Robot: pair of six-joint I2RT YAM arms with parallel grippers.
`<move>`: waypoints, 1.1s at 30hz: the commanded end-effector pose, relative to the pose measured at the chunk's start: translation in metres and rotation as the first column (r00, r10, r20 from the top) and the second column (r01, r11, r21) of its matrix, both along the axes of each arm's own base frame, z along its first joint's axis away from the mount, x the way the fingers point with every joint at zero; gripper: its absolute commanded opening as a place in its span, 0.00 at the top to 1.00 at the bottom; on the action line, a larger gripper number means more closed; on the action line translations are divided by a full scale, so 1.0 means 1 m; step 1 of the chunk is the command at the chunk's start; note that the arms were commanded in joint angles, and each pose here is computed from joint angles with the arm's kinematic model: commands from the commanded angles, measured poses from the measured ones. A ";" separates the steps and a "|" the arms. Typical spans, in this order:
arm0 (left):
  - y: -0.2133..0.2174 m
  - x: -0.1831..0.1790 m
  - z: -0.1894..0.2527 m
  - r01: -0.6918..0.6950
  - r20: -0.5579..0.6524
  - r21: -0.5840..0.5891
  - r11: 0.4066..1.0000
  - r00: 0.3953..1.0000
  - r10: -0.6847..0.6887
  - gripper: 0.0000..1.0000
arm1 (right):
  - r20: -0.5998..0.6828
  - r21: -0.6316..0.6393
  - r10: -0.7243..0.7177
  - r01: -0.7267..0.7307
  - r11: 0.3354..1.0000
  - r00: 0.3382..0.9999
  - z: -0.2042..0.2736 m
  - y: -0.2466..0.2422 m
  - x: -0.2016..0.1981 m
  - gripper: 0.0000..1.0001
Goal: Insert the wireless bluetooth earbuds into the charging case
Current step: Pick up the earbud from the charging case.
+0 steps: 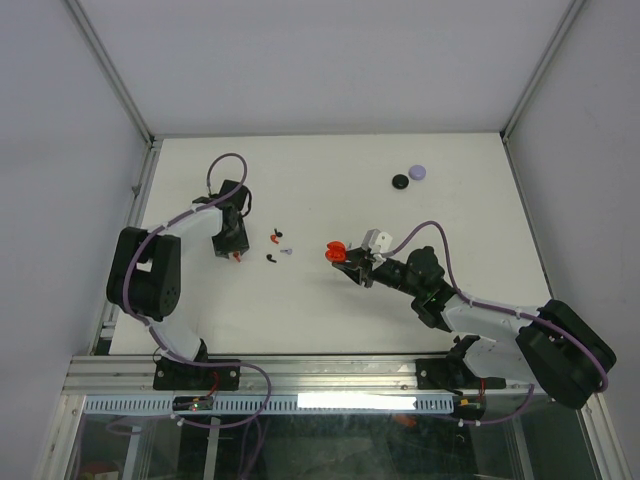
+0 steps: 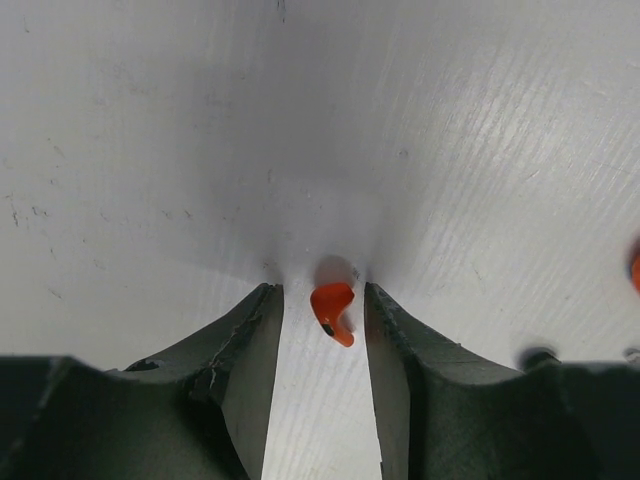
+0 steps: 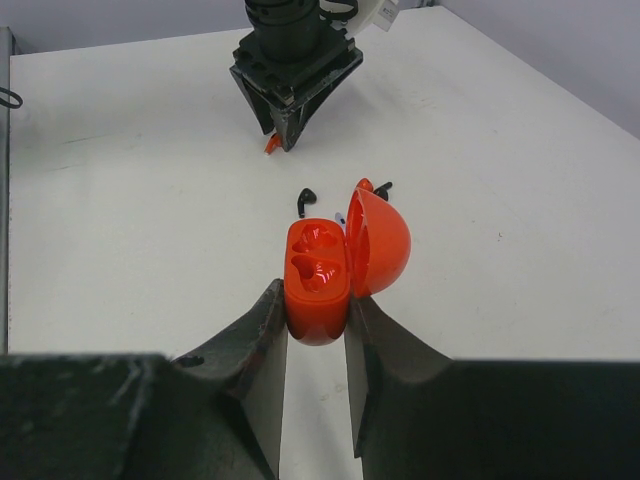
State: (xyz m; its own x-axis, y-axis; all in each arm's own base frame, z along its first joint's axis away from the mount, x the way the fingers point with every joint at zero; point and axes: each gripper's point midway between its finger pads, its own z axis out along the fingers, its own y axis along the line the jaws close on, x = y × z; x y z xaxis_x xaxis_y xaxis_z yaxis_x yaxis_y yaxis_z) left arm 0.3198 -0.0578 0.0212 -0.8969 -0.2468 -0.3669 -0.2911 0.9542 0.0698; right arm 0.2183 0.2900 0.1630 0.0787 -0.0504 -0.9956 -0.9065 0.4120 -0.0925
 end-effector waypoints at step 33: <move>-0.069 0.030 0.081 0.194 0.377 -0.184 0.964 0.919 -0.113 0.89 | 0.090 0.051 0.029 -0.034 0.998 0.996 0.030 0.014 -0.004 1.00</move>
